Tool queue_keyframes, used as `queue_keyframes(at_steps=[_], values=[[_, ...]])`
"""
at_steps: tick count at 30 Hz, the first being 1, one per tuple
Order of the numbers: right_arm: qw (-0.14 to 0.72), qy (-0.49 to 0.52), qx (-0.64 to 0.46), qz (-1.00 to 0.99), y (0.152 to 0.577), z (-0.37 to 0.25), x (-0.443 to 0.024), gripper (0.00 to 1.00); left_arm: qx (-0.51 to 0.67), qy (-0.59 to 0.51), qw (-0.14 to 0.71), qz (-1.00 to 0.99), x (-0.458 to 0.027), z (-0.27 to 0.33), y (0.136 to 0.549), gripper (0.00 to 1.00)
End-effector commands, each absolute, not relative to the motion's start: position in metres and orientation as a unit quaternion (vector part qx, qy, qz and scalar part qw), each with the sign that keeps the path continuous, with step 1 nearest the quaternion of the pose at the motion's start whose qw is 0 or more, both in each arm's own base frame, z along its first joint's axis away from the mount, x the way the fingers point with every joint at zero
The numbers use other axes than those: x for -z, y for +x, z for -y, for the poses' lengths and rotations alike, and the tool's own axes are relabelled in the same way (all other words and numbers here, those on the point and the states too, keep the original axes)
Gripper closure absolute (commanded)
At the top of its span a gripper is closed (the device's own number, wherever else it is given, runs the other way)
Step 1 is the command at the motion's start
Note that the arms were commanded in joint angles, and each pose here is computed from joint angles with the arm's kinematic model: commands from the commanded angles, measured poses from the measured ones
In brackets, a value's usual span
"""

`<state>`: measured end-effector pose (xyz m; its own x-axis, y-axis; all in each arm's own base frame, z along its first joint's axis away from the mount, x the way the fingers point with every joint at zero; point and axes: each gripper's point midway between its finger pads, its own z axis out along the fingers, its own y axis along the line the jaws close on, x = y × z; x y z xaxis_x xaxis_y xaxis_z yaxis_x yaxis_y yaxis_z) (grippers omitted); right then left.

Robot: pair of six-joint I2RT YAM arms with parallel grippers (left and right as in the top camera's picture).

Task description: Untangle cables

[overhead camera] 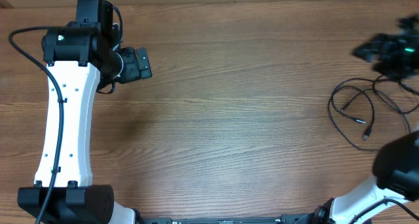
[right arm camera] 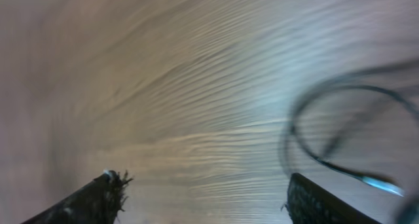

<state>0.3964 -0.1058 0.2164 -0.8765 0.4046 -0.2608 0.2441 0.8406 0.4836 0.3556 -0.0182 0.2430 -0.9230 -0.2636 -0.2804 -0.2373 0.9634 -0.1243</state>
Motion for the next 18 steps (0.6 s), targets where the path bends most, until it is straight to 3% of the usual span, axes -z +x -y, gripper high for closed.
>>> queue_keyframes(at_steps=[1,3,9,18], values=[[0.165,0.041,-0.185,-0.968,0.405,0.036,-0.218,0.12,0.059,-0.057,0.160,-0.984,-0.245,0.027,0.361,0.00],[0.147,-0.008,-0.155,-0.977,0.404,0.003,-0.212,0.01,0.055,-0.035,0.159,-0.985,-0.244,0.027,0.361,0.00],[0.119,-0.124,-0.117,-0.978,0.392,-0.083,-0.205,0.00,0.040,-0.008,0.114,-0.993,-0.225,0.024,0.345,0.00],[0.040,-0.031,-0.107,-0.993,0.359,-0.082,-0.199,0.00,0.007,-0.049,-0.010,-0.999,-0.200,0.012,0.290,0.00]])
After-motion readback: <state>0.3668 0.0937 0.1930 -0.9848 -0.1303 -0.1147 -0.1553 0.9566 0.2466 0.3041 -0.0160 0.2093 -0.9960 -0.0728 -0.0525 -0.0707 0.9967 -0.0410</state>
